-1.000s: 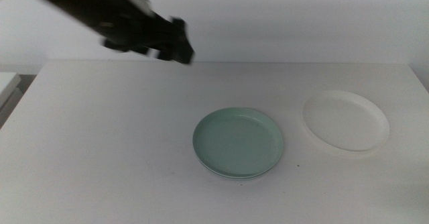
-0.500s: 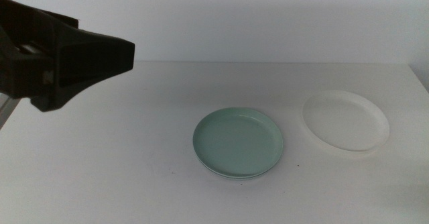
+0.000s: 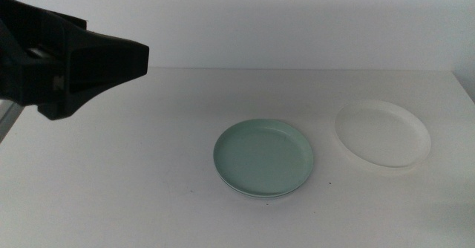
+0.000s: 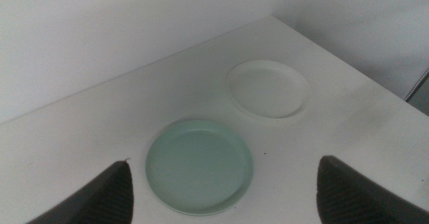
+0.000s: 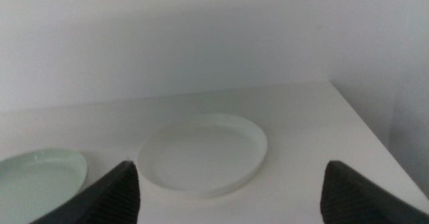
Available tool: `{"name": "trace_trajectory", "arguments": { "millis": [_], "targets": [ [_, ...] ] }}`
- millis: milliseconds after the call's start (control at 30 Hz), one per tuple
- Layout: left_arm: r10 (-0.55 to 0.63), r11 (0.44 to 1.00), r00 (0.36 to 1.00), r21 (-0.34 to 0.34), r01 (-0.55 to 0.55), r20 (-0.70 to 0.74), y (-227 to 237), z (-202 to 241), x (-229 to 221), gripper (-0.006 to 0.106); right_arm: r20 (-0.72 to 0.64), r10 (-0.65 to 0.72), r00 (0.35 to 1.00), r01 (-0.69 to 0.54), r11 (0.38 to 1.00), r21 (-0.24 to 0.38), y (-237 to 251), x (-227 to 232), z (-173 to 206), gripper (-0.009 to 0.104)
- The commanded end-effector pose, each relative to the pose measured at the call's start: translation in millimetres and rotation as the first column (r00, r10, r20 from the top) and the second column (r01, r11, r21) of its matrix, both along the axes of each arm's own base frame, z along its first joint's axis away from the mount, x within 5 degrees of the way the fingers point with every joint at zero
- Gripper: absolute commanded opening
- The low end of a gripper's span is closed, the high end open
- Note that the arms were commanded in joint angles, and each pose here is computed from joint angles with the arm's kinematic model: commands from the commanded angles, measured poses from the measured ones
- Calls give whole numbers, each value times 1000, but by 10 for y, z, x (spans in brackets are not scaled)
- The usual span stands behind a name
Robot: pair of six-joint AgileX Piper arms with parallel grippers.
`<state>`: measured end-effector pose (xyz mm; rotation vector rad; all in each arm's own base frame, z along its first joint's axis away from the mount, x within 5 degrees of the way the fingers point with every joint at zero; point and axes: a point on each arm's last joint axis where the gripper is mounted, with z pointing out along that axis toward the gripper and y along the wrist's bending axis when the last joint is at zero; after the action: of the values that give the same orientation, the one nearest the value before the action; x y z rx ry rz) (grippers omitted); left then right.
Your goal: Stack the three bowls on top of each other.
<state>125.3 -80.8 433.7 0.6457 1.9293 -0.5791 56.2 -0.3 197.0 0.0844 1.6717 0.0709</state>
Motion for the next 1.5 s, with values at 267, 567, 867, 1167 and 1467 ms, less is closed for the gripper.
{"name": "trace_trajectory", "arguments": {
  "millis": [267,567,867,1167,1467],
  "targets": [
    [7,1000,1000,-7,-7,13,4,15,4,94,112,-1,994,-1,1000,17,0,73,693,89],
    [7,1000,1000,-7,-7,13,4,15,4,94,-488,-2,873,47,996,81,7,984,1671,89],
    [7,1000,1000,-7,-7,13,4,15,4,94,-684,-24,730,87,994,59,-45,1973,1495,89],
    [7,1000,1000,-7,-7,13,4,15,4,94,-868,-20,497,152,986,65,-456,2977,564,89],
    [7,1000,1000,-7,-7,13,4,15,4,94,-909,18,417,151,985,88,-501,3512,-250,86]
  ]
}}
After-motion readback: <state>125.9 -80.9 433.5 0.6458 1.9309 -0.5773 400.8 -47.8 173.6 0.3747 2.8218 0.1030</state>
